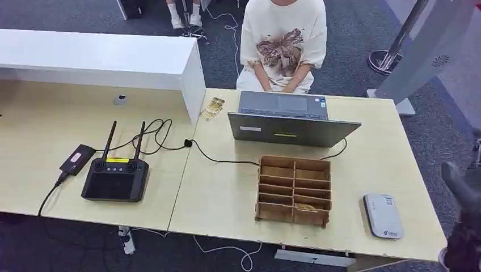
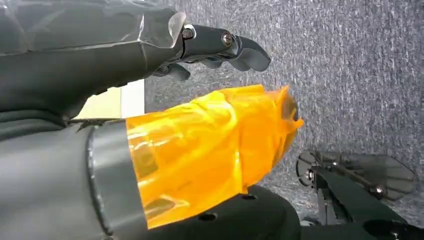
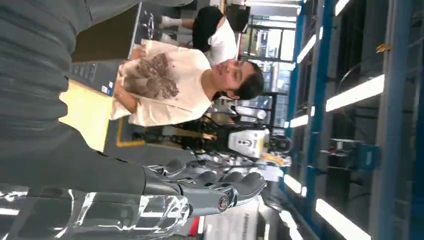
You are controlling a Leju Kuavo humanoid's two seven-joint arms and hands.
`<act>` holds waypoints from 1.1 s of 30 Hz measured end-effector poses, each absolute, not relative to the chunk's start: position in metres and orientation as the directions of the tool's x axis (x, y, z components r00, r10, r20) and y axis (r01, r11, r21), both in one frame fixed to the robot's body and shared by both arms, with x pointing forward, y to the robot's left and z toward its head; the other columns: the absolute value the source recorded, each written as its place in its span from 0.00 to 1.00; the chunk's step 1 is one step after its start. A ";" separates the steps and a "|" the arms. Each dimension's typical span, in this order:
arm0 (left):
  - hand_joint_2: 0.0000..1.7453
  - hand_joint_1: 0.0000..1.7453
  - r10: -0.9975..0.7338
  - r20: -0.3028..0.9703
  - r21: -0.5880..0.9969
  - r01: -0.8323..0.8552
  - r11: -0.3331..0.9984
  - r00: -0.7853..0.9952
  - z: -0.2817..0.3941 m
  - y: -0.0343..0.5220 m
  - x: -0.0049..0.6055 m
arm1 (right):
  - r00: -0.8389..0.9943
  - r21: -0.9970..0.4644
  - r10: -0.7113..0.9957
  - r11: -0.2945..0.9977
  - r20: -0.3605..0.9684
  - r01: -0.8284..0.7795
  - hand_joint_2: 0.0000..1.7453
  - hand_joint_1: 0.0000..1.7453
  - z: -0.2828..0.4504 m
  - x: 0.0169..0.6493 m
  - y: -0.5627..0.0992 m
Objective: Pass the card to the sensor for recognition and then transmit it.
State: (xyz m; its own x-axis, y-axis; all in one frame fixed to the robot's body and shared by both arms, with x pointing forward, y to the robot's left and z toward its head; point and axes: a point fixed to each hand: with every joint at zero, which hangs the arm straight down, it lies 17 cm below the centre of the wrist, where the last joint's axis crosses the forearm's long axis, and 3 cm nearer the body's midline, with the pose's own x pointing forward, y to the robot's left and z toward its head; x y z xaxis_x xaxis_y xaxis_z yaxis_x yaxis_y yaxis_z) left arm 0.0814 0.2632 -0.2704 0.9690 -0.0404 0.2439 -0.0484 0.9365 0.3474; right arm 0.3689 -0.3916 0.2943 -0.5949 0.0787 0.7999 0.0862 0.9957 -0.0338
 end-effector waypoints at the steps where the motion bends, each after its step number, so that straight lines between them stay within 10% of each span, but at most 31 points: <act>1: 0.00 0.00 -0.041 0.246 0.348 -0.049 0.936 0.968 -0.270 0.262 0.081 | -0.605 -0.046 0.077 0.997 0.792 0.067 1.00 0.00 0.291 0.358 -0.384; 9: 0.00 0.00 -0.070 0.236 0.379 -0.026 0.925 0.969 -0.269 0.264 0.079 | -0.602 -0.152 0.144 0.988 0.785 0.039 1.00 0.00 0.252 0.292 -0.333; 17: 0.00 0.00 -0.058 0.214 0.352 -0.022 0.936 0.975 -0.271 0.259 0.072 | -0.447 -0.528 0.716 0.698 0.536 0.485 1.00 0.00 0.241 0.264 -0.305; 33: 0.00 0.00 -0.061 0.214 0.350 -0.019 0.936 0.975 -0.272 0.260 0.071 | -0.500 -0.473 0.623 0.782 0.602 0.405 1.00 0.00 0.236 0.254 -0.253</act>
